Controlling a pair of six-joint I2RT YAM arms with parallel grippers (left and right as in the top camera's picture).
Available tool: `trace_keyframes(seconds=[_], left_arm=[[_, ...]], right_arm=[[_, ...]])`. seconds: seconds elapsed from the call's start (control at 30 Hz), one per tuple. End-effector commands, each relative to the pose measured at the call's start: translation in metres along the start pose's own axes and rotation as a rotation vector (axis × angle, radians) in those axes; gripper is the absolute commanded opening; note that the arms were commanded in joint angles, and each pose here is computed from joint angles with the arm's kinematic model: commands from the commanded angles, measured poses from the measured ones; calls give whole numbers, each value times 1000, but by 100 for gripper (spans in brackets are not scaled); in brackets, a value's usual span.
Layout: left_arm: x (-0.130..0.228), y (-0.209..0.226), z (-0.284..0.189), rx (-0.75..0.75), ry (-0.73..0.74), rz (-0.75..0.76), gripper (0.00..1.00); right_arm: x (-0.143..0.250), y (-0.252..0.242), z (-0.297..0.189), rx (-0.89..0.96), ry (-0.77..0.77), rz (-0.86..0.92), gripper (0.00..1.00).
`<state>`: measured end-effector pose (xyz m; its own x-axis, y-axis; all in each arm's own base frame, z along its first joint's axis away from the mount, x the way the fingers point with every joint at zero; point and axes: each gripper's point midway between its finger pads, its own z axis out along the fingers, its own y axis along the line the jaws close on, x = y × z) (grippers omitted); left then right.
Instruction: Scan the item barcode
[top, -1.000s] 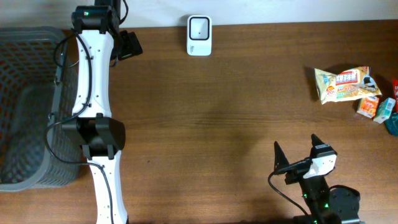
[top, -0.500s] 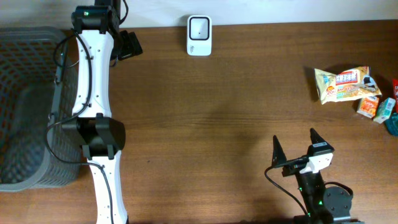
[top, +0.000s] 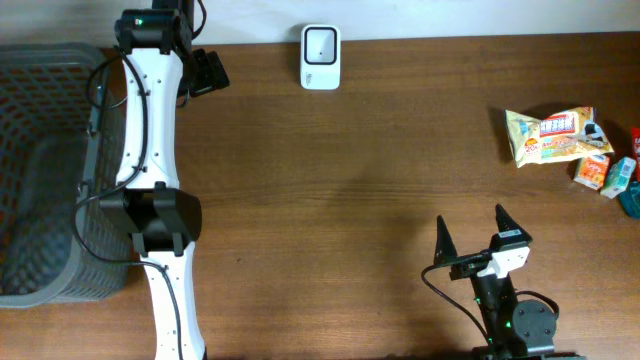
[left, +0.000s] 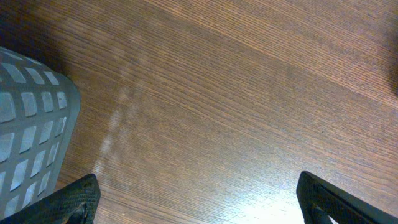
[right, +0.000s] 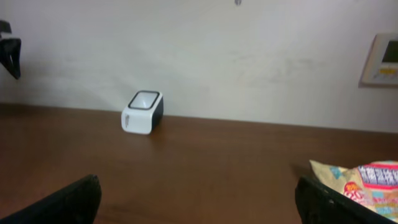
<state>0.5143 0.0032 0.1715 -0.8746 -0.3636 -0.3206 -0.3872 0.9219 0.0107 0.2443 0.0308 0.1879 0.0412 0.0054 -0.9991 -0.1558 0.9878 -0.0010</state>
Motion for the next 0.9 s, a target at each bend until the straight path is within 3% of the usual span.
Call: trace_keyframes(seconds=[0.0, 0.87], left_arm=[[-4, 4, -3, -4, -13, -21, 99], [-4, 5, -3, -5, -13, -23, 99]], right_arm=[[21, -5, -1, 28, 75, 8, 98], [30, -5, -2, 27, 111, 11, 98]])
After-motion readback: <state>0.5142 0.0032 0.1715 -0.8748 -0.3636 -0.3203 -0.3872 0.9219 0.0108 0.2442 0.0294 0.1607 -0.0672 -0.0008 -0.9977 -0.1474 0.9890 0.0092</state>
